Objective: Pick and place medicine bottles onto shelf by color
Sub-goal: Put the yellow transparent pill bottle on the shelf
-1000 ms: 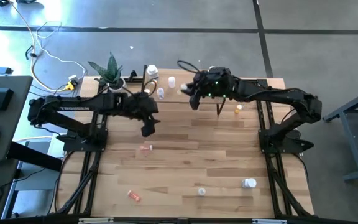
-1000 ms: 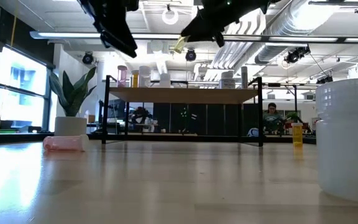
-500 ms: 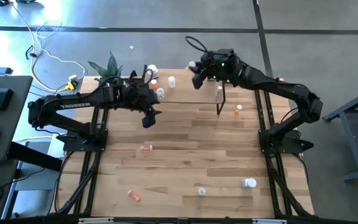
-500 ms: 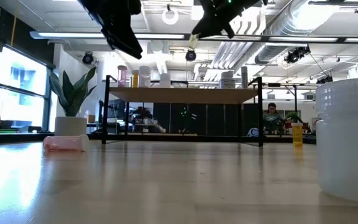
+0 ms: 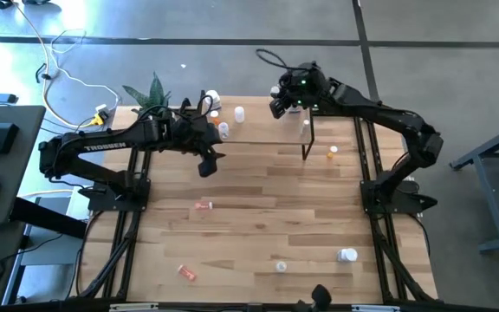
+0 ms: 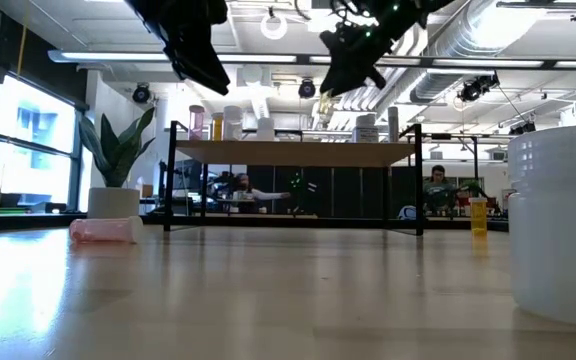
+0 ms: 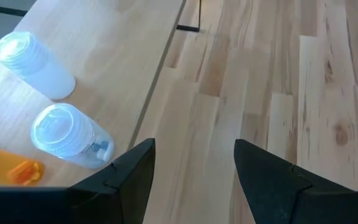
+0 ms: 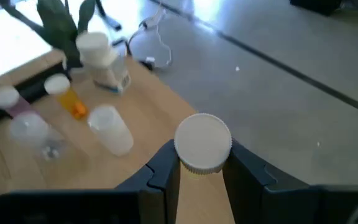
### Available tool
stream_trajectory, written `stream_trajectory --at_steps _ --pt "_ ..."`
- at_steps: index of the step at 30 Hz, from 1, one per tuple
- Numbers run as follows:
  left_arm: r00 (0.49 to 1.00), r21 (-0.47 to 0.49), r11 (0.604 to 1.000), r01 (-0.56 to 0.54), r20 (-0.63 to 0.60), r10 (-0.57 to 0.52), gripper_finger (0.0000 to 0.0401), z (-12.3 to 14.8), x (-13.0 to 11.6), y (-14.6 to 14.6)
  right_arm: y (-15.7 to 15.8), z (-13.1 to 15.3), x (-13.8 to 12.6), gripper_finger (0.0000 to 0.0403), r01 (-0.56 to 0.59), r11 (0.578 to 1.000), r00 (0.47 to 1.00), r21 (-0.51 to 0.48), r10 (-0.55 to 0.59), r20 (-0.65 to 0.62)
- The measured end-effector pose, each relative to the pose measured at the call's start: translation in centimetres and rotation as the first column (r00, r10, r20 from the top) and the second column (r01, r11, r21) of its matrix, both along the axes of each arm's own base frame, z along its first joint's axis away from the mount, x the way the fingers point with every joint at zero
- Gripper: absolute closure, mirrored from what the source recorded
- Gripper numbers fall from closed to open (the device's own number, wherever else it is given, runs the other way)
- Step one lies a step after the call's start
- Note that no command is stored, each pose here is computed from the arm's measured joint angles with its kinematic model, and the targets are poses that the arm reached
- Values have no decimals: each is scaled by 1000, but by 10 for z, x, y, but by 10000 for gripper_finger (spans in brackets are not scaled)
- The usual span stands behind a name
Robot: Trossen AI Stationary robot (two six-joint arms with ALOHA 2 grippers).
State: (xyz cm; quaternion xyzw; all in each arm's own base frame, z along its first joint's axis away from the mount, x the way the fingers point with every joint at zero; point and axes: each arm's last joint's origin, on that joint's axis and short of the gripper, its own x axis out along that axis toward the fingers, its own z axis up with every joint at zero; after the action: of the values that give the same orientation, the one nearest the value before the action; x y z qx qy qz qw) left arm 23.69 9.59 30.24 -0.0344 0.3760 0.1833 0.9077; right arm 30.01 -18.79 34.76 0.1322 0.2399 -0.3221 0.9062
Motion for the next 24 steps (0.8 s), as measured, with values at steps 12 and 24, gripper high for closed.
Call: stream_trajectory --at_steps 12,24 --pt "1000 -14 1000 -9 21 9 192 1 1 0 -9 -38 12 314 1 996 989 95 13 -148" --pt "1000 -21 1000 -17 25 17 192 1 1 0 -8 -45 9 314 15 994 973 109 11 -230"
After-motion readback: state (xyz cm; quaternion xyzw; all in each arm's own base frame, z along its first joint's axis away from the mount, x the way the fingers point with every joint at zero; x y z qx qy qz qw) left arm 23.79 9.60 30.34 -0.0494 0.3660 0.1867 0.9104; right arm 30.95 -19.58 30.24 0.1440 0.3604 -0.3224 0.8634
